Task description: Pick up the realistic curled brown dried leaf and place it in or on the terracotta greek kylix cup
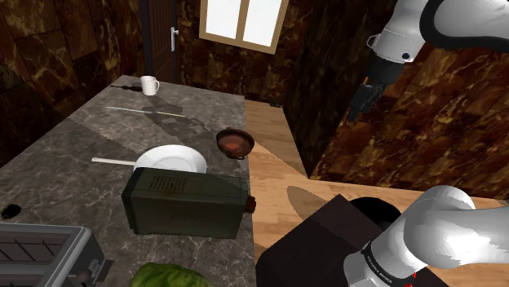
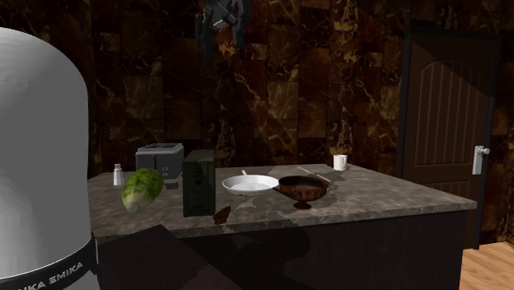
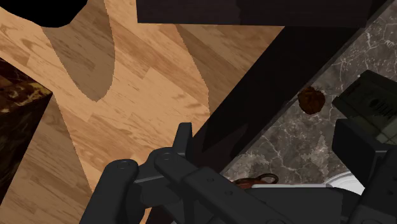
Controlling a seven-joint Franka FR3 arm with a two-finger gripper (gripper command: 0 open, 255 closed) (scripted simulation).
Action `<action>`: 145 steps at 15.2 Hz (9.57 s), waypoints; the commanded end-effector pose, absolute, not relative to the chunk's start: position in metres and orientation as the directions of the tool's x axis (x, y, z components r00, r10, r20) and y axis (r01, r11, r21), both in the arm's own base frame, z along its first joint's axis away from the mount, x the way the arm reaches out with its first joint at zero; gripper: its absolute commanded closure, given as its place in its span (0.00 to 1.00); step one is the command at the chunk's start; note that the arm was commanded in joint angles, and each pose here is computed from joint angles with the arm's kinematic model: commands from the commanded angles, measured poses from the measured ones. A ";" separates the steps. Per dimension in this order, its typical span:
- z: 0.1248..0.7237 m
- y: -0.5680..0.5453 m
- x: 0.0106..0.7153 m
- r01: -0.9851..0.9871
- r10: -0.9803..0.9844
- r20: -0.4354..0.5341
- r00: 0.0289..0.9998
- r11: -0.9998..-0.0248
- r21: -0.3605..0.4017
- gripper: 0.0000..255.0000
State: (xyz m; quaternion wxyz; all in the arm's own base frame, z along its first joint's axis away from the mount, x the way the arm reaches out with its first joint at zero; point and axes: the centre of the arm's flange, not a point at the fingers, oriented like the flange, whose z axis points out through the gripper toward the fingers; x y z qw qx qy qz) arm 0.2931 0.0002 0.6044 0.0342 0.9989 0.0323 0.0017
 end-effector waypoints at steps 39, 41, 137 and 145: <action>0.180 0.187 0.410 0.027 0.025 -0.022 0.999 -0.996 0.081 0.00; 0.170 0.187 0.410 0.027 0.025 -0.022 0.999 -0.996 0.081 0.00; 0.165 0.173 0.462 -0.238 -0.244 -0.113 0.963 -0.969 0.066 0.00; 0.156 0.177 0.426 -0.433 -0.435 -0.028 0.900 -0.900 0.046 0.00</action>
